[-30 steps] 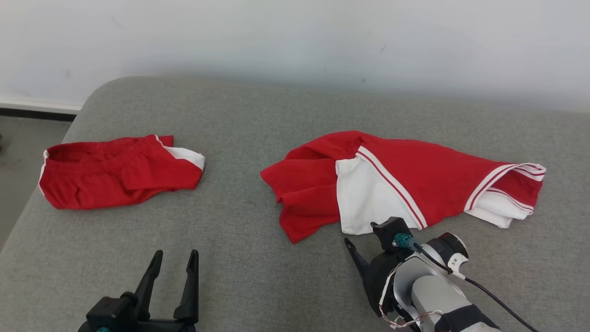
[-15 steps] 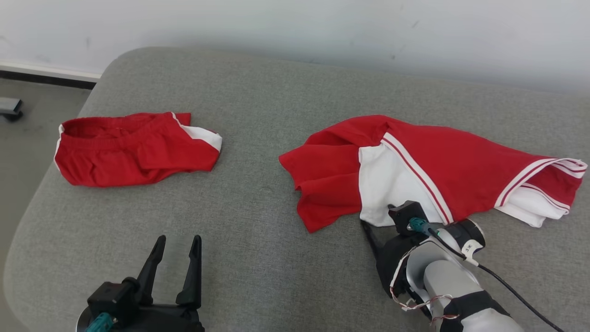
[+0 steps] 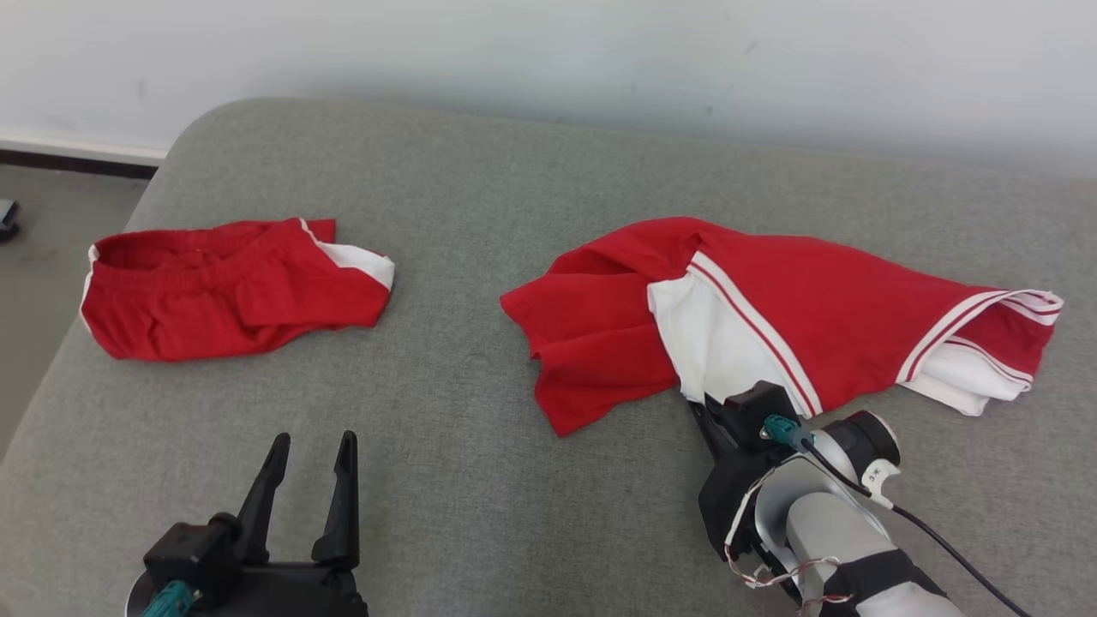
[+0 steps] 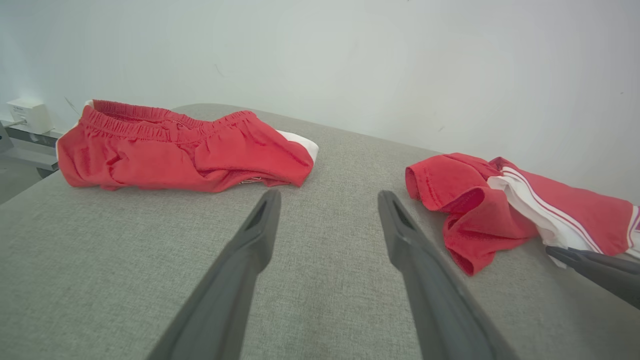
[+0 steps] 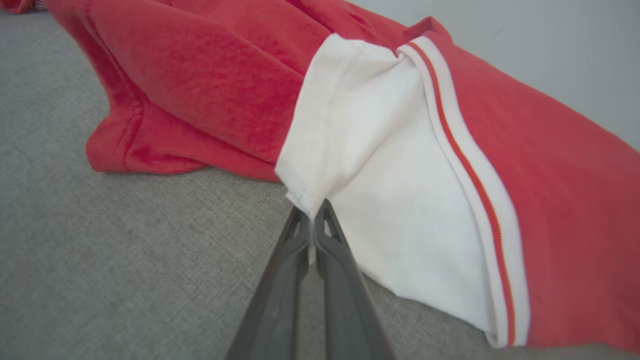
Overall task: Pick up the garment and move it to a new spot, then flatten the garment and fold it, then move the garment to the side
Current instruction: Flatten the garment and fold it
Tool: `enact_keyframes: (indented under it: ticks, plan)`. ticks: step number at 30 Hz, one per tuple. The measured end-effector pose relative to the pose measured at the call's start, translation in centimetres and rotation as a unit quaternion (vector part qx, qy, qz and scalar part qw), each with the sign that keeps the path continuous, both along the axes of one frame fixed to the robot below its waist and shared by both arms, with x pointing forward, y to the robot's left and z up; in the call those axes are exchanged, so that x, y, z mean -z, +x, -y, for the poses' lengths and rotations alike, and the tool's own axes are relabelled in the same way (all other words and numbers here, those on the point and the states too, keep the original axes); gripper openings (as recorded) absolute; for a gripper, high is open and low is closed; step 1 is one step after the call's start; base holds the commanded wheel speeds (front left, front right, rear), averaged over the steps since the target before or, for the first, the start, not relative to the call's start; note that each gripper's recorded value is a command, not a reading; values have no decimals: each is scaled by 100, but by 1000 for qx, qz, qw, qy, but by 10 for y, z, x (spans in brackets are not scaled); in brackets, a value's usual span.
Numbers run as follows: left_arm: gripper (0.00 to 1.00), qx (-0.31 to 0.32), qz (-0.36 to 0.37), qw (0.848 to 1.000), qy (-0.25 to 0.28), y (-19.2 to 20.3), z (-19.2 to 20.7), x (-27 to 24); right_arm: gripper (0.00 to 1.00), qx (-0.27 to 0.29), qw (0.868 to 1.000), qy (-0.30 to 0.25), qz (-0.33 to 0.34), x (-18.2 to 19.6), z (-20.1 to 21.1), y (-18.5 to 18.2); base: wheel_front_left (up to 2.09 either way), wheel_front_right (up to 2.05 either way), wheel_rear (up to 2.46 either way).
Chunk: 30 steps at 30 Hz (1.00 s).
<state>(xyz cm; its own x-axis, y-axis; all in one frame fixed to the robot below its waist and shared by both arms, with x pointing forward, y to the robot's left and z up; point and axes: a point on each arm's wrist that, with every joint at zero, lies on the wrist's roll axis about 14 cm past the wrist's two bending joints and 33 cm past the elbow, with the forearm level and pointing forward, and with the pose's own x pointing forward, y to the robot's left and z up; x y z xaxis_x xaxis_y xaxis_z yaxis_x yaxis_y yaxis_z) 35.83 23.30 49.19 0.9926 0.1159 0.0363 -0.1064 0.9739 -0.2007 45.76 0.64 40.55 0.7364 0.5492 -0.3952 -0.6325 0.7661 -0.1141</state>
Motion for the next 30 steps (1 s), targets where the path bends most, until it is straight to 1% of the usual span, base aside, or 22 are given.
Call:
enact_keyframes:
  ticks: [4, 8, 11, 15, 20, 24, 28, 29, 30]
  plan:
    - [100, 3, 2, 1000, -3, -2, 3, -1, 0, 11, 1000, 3, 9, -3, 11, -6, 0, 0, 0]
    - [100, 10, 4, 1000, -1, -3, 7, -1, 0, 28, 999, -22, 15, 0, 35, -13, 0, 0, 0]
    - [100, 18, 5, 1000, 0, -5, 12, -1, 0, 54, 997, -49, 13, 7, 67, -20, 0, 0, 0]
    - [100, 31, 10, 999, -1, -5, 21, -4, 0, 107, 991, -81, 17, 6, 123, -25, 0, 0, 0]
    - [100, 52, 15, 999, -3, -2, 35, -6, 0, 186, 977, -95, 37, -12, 189, -28, 0, 0, 0]
    - [100, 67, 17, 998, -4, 0, 46, -7, 0, 254, 960, -107, 51, -28, 243, -36, 0, 0, 0]
    - [100, 74, 22, 997, -5, 1, 51, -10, 0, 314, 941, -113, 61, -40, 285, -50, 0, 0, 0]
    - [100, 74, 22, 997, -5, 1, 51, -10, 0, 314, 941, -113, 61, -40, 285, -50, 0, 0, 0]
    - [100, 75, 23, 997, -5, 1, 51, -11, 0, 327, 936, -118, 61, -42, 294, -54, 0, 0, 0]
